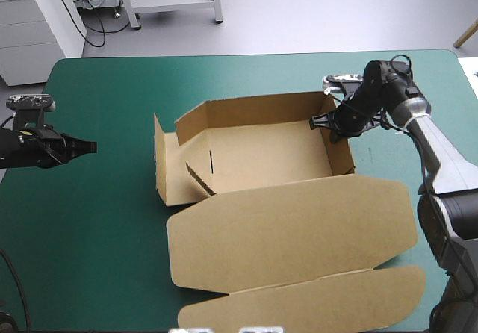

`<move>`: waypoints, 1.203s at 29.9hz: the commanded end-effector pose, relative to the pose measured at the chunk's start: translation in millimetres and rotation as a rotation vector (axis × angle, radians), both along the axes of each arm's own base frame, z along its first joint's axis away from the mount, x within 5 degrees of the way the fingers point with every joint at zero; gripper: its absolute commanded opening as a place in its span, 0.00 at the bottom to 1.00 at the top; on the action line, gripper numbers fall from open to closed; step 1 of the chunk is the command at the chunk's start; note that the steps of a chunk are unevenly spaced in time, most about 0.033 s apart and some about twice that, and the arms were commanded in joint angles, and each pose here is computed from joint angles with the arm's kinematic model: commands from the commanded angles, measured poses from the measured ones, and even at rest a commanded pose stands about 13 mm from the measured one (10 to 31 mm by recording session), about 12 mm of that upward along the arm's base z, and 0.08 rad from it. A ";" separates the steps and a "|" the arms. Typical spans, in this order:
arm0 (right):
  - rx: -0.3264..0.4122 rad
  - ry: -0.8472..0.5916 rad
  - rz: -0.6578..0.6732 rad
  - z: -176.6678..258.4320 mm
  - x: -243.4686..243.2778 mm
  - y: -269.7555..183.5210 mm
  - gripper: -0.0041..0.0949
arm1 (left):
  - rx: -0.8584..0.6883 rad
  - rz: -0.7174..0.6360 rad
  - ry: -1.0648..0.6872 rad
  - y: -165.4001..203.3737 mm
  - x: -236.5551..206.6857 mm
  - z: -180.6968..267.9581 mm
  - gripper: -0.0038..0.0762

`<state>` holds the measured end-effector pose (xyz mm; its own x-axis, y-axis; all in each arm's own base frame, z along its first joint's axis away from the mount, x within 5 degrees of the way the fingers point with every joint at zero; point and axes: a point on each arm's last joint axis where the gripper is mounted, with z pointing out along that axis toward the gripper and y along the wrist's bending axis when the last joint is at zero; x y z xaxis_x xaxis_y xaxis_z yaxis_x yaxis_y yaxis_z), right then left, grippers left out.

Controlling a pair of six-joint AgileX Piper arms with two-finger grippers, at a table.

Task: Fold the box

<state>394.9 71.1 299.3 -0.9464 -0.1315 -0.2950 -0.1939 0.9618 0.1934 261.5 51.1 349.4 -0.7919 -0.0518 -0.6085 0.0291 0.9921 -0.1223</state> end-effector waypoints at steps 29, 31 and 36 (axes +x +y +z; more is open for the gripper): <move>0.090 -0.505 -0.135 169.3 -106.8 -66.6 0.02 | -0.097 -0.045 -0.146 -11.4 1.7 23.3 0.58; 0.088 -0.506 -0.133 169.3 -106.8 -66.6 0.02 | -0.141 -0.041 -0.164 -13.9 2.7 25.3 0.76; 0.123 -0.510 -0.114 170.4 -107.1 -63.2 0.02 | -0.264 -0.035 -0.196 -21.1 4.3 30.5 0.85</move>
